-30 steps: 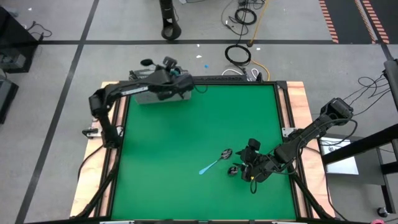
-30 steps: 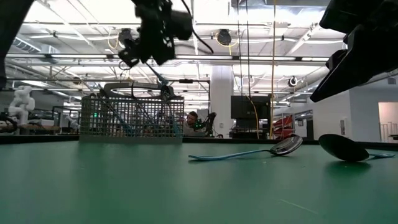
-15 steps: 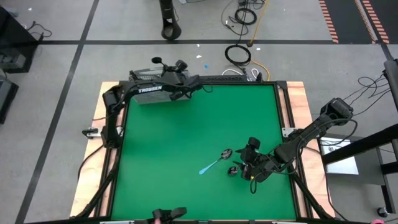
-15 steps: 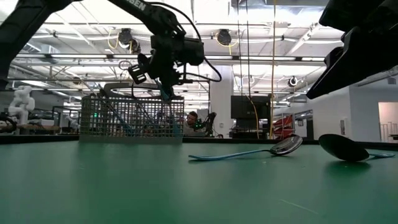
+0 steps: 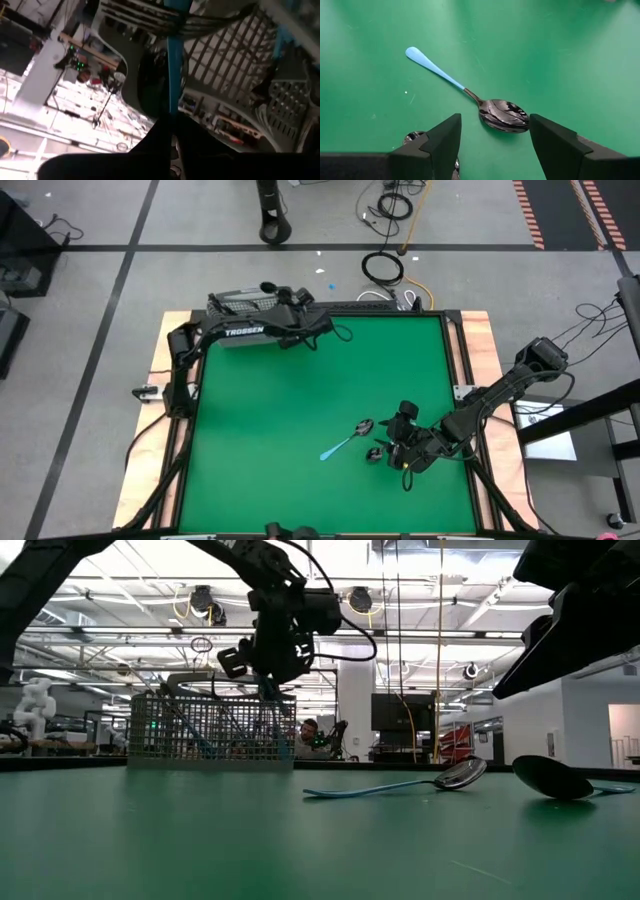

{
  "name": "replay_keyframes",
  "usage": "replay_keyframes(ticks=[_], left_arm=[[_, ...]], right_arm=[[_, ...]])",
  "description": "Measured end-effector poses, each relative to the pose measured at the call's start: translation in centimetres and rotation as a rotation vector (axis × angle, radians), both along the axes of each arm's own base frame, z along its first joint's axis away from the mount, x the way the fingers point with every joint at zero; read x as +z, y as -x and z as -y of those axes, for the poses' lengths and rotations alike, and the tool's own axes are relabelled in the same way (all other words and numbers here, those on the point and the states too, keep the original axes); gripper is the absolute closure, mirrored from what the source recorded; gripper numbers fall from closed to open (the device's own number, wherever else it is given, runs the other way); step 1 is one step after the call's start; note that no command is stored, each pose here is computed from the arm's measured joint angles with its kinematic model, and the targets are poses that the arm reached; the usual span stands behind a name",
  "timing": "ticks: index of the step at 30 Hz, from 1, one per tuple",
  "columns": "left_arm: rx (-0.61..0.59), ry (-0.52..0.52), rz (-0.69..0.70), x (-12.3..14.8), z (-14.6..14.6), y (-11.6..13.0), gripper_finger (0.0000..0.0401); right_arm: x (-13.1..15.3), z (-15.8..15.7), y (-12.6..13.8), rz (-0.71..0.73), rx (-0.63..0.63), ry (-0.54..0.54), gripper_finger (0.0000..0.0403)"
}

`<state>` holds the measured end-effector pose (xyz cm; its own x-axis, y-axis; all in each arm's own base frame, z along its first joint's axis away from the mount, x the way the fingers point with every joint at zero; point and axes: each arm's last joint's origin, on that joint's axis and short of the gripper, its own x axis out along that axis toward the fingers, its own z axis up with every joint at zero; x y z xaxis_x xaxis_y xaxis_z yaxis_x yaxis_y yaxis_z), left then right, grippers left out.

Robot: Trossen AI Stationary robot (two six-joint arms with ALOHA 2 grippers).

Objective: Sort silverware
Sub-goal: Put the spoon into the silverware rack

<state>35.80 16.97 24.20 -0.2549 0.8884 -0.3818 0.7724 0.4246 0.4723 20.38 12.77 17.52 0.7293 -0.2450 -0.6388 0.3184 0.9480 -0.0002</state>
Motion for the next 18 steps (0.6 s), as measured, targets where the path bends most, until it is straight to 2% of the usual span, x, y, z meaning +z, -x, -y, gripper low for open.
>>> replay_keyframes(ticks=[12, 18], left_arm=[[-0.012, 0.018, -0.003, -0.03, 0.20, -0.08, 0.0297], [0.016, -0.087, 0.013, 0.42, 0.27, -0.16, 0.0282]], right_arm=[[0.00, -0.01, 0.00, 0.002, -0.004, -0.006, 0.0179], [0.00, -0.01, 0.00, 0.002, -0.004, -0.007, 0.0179]])
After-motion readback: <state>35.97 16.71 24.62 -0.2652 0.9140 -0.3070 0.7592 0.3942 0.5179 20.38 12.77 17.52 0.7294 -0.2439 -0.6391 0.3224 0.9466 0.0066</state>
